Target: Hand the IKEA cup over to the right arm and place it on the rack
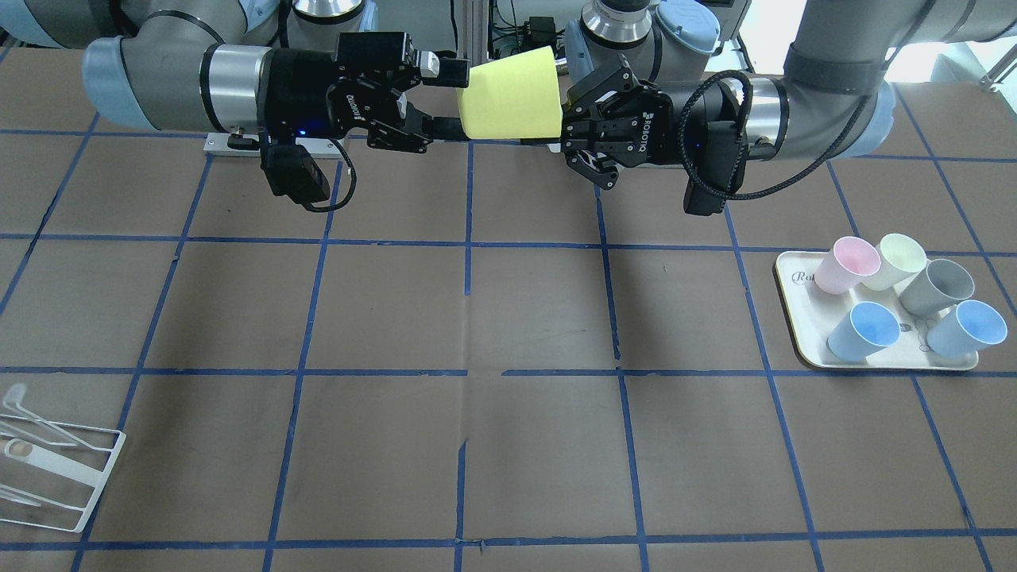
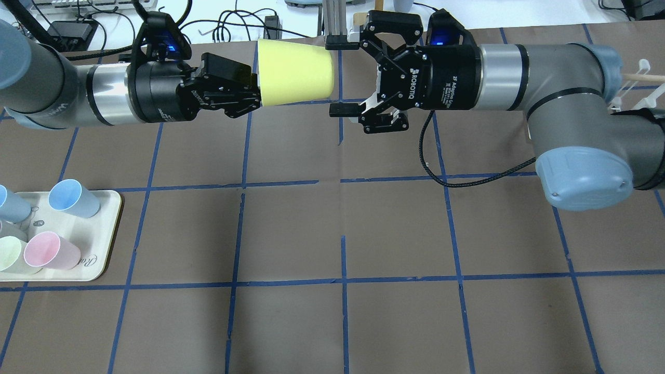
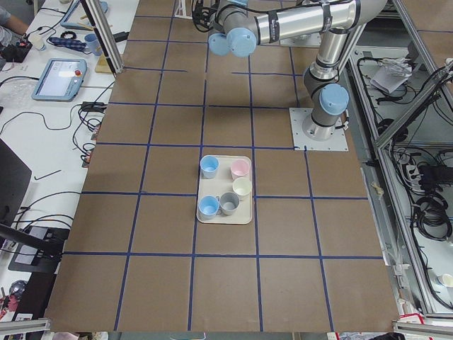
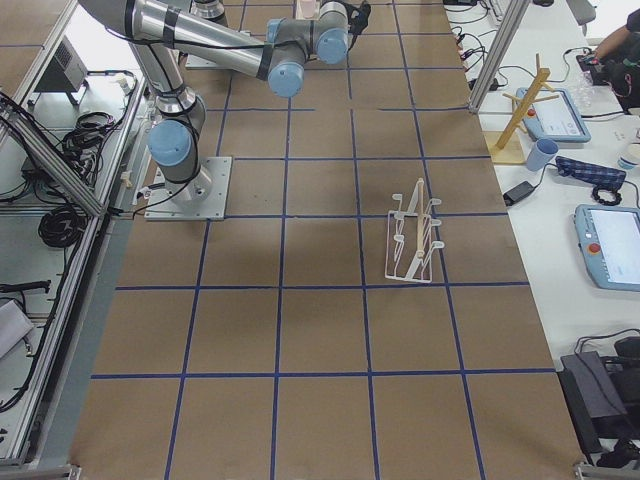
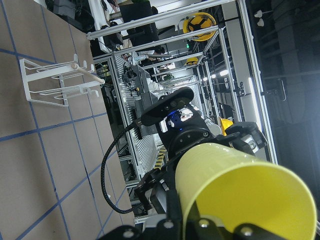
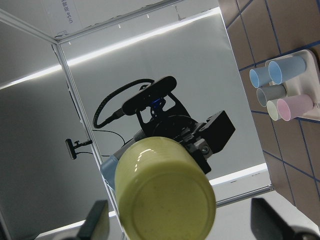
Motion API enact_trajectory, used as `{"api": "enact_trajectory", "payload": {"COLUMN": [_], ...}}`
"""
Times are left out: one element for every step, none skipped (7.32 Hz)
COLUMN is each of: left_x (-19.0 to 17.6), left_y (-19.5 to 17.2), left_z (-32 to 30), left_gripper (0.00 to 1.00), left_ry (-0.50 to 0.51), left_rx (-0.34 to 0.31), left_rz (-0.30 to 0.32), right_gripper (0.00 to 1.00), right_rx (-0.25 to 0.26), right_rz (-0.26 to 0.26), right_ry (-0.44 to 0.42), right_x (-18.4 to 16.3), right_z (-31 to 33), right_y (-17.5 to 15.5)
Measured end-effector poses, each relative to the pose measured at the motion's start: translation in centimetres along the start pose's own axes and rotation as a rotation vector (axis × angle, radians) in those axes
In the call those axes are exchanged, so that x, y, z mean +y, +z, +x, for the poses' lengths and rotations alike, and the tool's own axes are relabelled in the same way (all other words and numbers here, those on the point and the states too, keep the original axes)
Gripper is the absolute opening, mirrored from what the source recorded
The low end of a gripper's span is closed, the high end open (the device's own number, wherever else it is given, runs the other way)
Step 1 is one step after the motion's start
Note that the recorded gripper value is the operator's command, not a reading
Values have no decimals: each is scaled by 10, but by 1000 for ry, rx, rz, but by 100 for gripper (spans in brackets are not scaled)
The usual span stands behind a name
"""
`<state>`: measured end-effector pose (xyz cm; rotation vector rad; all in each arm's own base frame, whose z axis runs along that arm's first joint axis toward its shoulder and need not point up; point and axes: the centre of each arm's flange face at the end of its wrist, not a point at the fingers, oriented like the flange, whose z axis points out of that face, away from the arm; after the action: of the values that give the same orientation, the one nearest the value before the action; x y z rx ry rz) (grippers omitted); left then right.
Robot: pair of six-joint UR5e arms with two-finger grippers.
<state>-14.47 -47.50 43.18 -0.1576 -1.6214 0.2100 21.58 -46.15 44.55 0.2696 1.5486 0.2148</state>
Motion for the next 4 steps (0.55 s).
{"api": "enact_trajectory", "payload": {"left_x": [0, 1, 0, 0], "left_y": [3, 6, 8, 8], "left_z": [0, 0, 0, 0], "left_gripper": [17, 18, 21, 28], "left_ry": [0, -1, -1, -1], "left_rx": [2, 4, 6, 6], "left_rz": [-2, -1, 1, 2], "right_gripper": [84, 77, 69, 66], "right_rx": [1, 2, 3, 4], "right_rz": [-2, -3, -3, -3], "right_ry": [21, 42, 51, 52], "right_x": [1, 2, 2, 1], "right_z": [-2, -3, -4, -4], "right_y": [1, 1, 2, 2]}}
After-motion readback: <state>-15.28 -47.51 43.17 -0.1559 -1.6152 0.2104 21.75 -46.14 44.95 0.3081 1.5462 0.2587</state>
